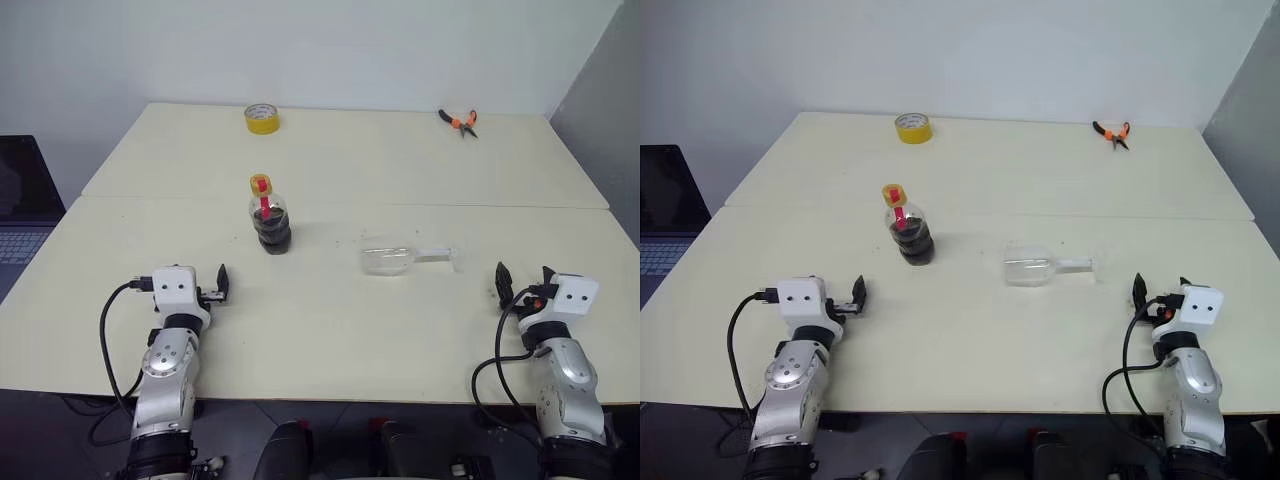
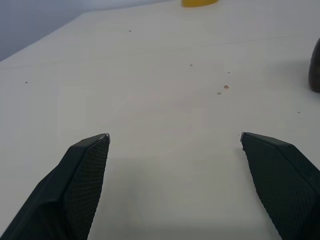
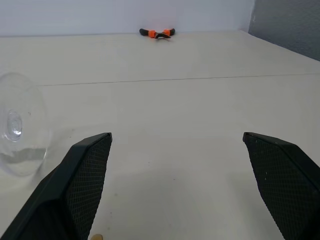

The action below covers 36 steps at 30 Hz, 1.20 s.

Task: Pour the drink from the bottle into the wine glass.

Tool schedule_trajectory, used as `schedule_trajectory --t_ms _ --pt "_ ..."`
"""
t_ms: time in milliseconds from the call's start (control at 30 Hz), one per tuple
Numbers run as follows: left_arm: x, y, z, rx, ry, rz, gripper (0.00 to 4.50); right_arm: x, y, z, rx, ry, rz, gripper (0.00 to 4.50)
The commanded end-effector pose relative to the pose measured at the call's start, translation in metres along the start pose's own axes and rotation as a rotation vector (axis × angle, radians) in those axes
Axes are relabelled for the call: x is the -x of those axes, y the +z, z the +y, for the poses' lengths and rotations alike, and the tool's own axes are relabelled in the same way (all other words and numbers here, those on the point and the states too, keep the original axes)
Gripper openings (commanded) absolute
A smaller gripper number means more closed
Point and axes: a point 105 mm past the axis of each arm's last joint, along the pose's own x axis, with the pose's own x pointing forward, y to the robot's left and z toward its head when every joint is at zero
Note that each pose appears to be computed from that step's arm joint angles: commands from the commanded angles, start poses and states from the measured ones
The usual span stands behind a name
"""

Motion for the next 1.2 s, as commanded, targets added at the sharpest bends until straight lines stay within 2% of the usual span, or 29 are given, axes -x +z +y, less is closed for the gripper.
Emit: schedule_trajectory --t_ms 33,500,867,1167,1200 --pt "-0.001 0.010 -0.002 -0.045 -0.012 -0.044 4.44 -0.001 0.011 0.000 0.006 0.002 -0.045 4.50" --pt "0.001 0.013 0.004 -0.038 -0.029 -0.042 4.44 0.000 0.014 0.008 0.006 0.036 -0.055 4.50" --pt "-0.002 0.027 -0.012 -0.018 -0.061 -0.074 4.44 0.010 0.023 0.015 0.011 0.076 -0.078 4.50" --pt "0.003 0.046 -0.025 0.042 -0.202 -0.157 4.44 0.039 0.061 0.070 0.039 0.436 -0.118 4.50" --pt "0.004 0.047 -0.030 0.046 -0.228 -0.154 4.44 0.048 0.068 0.087 0.067 0.543 -0.116 4.50"
